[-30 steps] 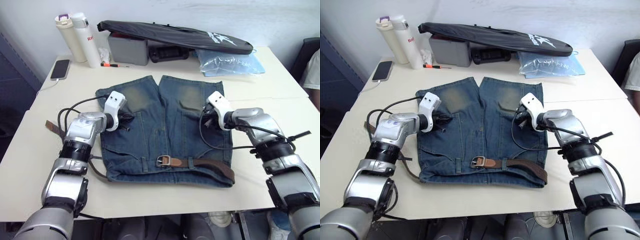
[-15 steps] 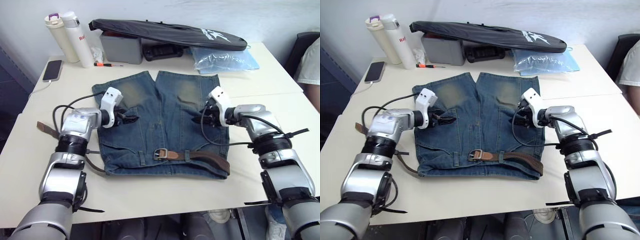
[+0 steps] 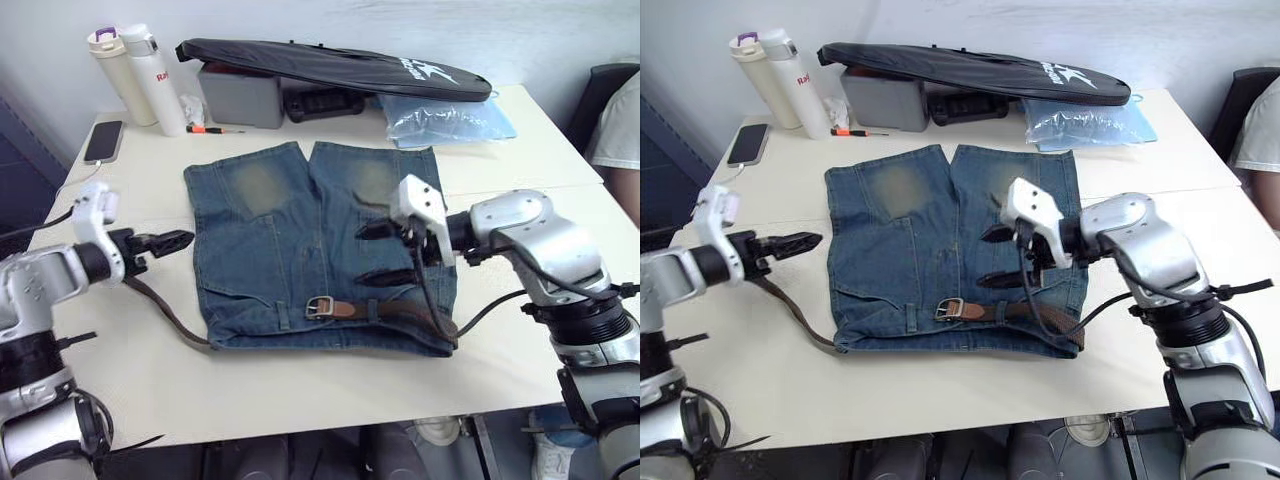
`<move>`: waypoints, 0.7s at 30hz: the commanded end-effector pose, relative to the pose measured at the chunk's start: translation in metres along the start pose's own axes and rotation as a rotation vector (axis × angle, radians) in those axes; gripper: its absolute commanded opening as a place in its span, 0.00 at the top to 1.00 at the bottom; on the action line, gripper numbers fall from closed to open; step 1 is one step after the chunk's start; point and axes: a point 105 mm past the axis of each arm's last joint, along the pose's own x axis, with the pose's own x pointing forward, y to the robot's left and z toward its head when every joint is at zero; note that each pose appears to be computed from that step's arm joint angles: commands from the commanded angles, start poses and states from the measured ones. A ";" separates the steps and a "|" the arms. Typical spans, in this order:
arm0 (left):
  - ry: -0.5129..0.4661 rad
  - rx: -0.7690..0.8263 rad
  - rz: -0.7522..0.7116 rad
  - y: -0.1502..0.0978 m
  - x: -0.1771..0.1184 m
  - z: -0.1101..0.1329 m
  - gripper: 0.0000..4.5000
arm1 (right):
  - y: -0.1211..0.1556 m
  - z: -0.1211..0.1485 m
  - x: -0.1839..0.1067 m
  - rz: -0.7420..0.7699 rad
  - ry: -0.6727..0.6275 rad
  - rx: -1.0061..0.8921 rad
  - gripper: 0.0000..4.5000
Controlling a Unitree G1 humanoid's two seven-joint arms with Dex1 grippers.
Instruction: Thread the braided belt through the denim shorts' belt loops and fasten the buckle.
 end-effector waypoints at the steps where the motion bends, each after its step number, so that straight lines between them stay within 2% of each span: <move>1: -0.019 0.029 0.023 -0.005 -0.023 -0.002 0.00 | 0.010 0.018 0.026 0.027 -0.020 -0.165 0.01; 7: 0.053 0.129 -0.133 -0.041 -0.029 -0.017 0.00 | 0.033 0.035 0.059 0.098 -0.066 -0.315 0.01; 13: 0.184 0.295 -0.307 -0.073 -0.028 -0.036 0.00 | 0.044 0.028 0.075 0.108 -0.039 -0.412 0.01; 15: 0.231 0.438 -0.343 -0.079 -0.025 -0.042 0.00 | 0.042 0.021 0.080 0.079 -0.014 -0.432 0.01; 18: 0.225 0.718 -0.405 -0.086 -0.016 -0.045 0.00 | 0.042 0.015 0.081 0.067 -0.005 -0.416 0.01; 21: 0.214 0.754 -0.483 -0.093 -0.013 -0.047 0.00 | 0.038 0.016 0.074 0.048 -0.008 -0.390 0.01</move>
